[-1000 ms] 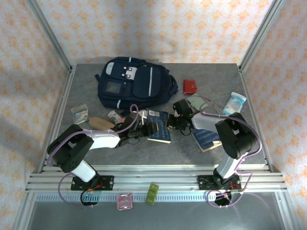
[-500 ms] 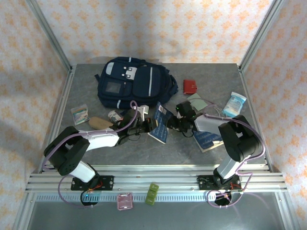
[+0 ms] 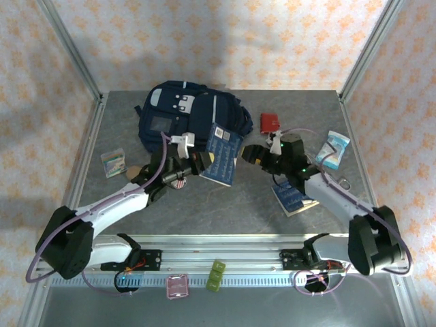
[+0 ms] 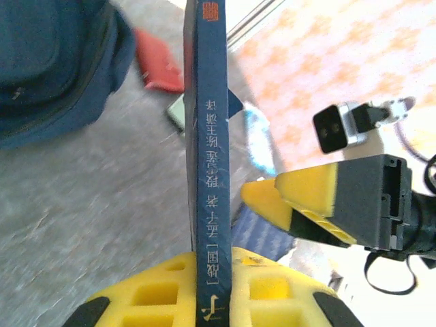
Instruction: Pack the student bag
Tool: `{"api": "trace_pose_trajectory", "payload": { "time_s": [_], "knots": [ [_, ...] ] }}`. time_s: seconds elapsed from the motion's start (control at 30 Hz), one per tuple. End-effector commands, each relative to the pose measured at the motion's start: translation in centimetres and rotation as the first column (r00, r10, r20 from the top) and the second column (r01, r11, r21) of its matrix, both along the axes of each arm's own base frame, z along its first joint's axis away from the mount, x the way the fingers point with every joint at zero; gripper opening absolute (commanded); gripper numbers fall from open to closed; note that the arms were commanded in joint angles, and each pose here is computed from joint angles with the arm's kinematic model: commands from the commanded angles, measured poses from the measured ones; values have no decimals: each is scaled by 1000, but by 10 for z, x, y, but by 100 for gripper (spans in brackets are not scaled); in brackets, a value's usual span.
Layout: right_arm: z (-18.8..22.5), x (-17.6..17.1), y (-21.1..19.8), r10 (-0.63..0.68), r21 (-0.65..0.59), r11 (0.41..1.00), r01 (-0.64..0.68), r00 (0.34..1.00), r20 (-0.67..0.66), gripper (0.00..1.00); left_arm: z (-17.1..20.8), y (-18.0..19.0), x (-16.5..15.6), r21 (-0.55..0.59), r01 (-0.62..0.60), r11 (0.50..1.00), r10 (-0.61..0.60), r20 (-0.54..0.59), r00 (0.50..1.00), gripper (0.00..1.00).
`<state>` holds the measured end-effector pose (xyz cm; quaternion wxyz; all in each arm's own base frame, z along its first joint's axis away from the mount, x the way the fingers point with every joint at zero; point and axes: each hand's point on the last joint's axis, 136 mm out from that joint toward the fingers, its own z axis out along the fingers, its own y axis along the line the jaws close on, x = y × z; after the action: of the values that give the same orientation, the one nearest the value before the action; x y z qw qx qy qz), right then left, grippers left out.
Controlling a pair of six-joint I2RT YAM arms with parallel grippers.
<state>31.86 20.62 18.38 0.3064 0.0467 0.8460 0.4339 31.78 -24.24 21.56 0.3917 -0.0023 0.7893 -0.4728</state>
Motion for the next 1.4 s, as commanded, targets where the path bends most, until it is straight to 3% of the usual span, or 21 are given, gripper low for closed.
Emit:
{"api": "trace_pose_trajectory", "payload": {
  "time_s": [0.0, 0.1, 0.3, 0.43, 0.53, 0.67, 0.73, 0.77, 0.83, 0.93, 1.0, 1.07, 1.23, 1.37],
  "knots": [
    [74, -7, 9, 57, 124, 988, -89, 969, 240, 100, 72, -1, -3, -166, 101, 981, -74, 158, 985, 0],
    [108, -17, 17, 122, 157, 971, -180, 939, 323, 100, 107, 4, -13, -264, 174, 949, -113, 232, 966, 0],
    [123, -22, 33, 223, 195, 933, -301, 913, 341, 99, 156, 0, -43, -384, 361, 850, -225, 355, 907, 0],
    [144, -27, 39, 258, 218, 908, -359, 887, 384, 95, 161, -1, -51, -420, 406, 811, -261, 361, 895, 0],
    [150, -33, 46, 314, 242, 870, -429, 861, 399, 87, 157, -2, -52, -432, 413, 802, -275, 347, 897, 0],
    [159, -50, 61, 416, 228, 815, -532, 813, 407, 48, 145, -4, -46, -419, 388, 821, -272, 310, 911, 0],
    [155, -56, 70, 463, 191, 802, -565, 792, 397, 6, 140, -4, -41, -401, 365, 840, -258, 297, 919, 0],
    [149, -55, 72, 473, 160, 812, -561, 794, 382, 0, 135, -4, -37, -385, 347, 855, -247, 285, 926, 10],
    [139, -48, 72, 459, 82, 850, -521, 807, 371, 0, 124, -2, -24, -344, 283, 895, -206, 245, 948, 34],
    [132, -28, 64, 380, -42, 914, -402, 820, 429, 0, 96, 17, 1, -266, 123, 956, -84, 153, 985, 50],
    [131, -8, 50, 296, -165, 955, -245, 807, 512, 0, 82, 36, 13, -261, 41, 964, -17, 93, 996, 53],
    [130, 5, 40, 260, -272, 955, -116, 765, 589, 0, 68, 56, 23, -277, -32, 960, 41, 28, 999, 54],
    [136, 9, 28, 295, -449, 883, 139, 578, 761, 0, 39, 80, 35, -270, -112, 956, 89, -97, 991, 54],
    [140, -9, 27, 425, -545, 770, 332, 371, 826, 0, 35, 86, 40, -302, -111, 947, 70, -141, 987, 54]
  ]
}}
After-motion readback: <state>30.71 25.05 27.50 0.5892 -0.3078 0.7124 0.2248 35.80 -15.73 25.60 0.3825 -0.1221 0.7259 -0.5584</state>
